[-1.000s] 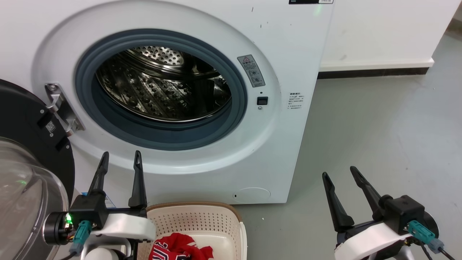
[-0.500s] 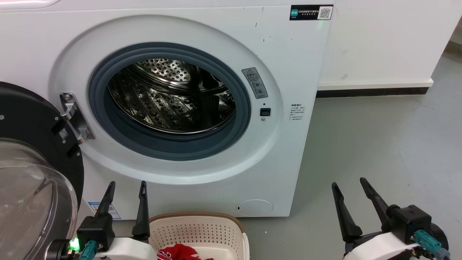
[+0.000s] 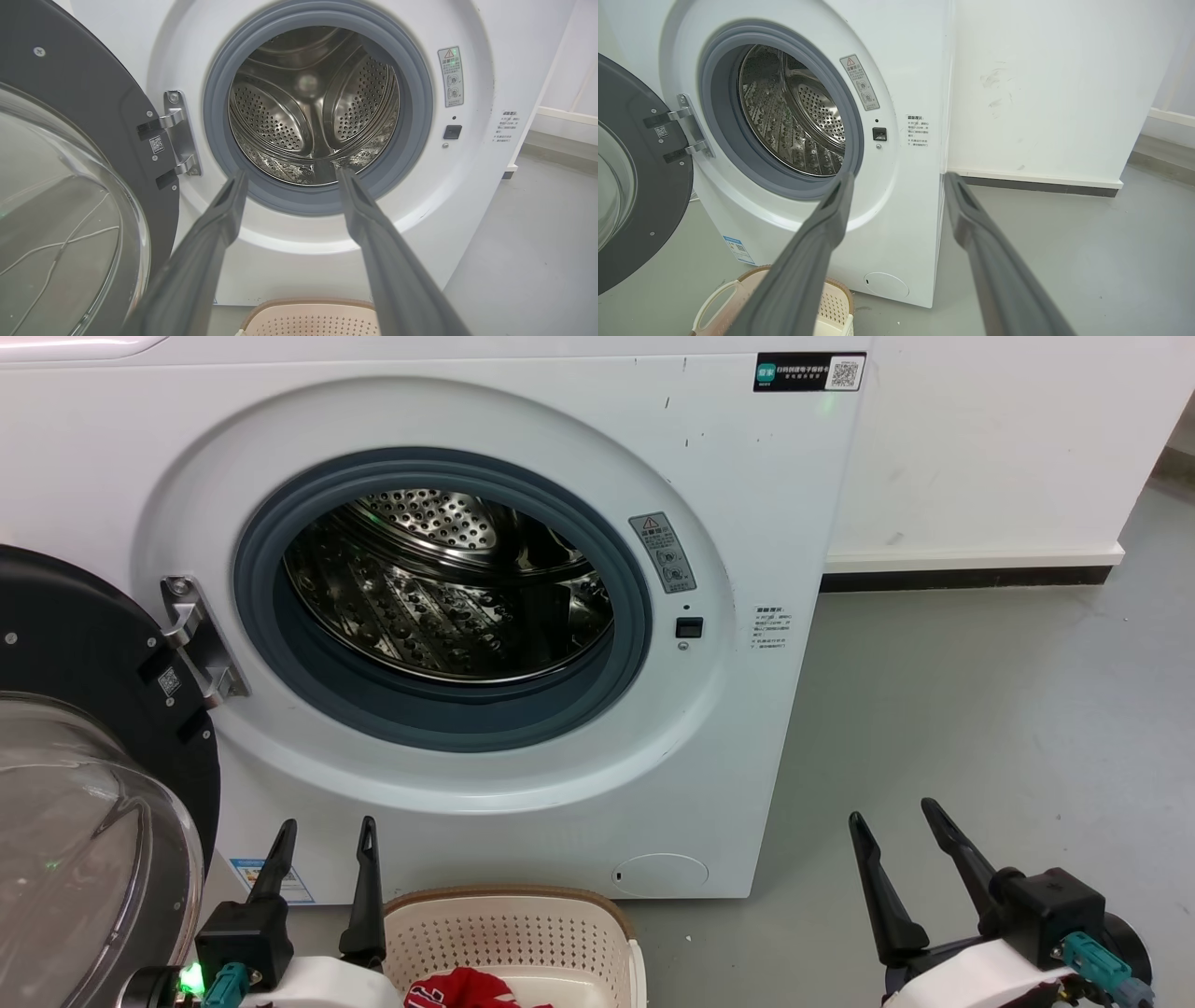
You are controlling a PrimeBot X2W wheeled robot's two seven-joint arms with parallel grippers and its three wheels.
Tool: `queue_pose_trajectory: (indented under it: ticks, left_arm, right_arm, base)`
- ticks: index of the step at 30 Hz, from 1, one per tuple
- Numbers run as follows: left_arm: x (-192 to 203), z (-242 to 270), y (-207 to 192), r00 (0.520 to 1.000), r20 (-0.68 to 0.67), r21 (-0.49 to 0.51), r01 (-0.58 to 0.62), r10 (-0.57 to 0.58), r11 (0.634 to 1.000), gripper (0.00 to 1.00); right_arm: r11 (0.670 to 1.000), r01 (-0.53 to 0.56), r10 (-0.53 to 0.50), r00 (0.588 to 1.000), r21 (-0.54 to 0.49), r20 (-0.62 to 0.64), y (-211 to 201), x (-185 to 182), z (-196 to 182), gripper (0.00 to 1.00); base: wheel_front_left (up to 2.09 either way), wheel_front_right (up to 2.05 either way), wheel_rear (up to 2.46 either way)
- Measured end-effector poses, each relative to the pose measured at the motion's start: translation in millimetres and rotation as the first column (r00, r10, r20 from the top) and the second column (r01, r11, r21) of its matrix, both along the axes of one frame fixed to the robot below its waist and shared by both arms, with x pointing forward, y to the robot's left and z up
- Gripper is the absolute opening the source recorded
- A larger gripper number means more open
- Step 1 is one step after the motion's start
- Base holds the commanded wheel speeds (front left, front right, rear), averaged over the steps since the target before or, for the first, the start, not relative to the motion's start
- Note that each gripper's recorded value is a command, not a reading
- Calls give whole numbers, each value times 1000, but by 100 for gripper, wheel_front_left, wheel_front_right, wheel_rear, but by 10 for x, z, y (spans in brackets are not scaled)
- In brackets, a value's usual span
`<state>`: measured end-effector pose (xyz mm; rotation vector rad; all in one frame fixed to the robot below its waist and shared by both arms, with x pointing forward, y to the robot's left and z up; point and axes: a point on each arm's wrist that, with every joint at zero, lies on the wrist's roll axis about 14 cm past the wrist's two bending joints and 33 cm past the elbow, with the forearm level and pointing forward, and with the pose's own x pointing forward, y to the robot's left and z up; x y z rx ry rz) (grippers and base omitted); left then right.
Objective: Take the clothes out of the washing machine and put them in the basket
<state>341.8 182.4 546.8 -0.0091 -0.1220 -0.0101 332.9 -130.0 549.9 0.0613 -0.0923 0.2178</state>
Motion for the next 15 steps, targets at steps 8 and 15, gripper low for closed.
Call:
queue_pose_trajectory:
  ticks: [8,15]
  left_arm:
    - [6,-17,2,1000,-7,4,1,-1,1000,0]
    - [-48,-273,4,996,-89,-44,-10,6,999,0]
  right_arm:
    - [1000,-5,5,1000,9,-4,14,0,-6,0]
    - [999,0,3,997,45,-80,-1,-36,-232,0]
  base:
    - [0,0,0]
    - [0,0,0]
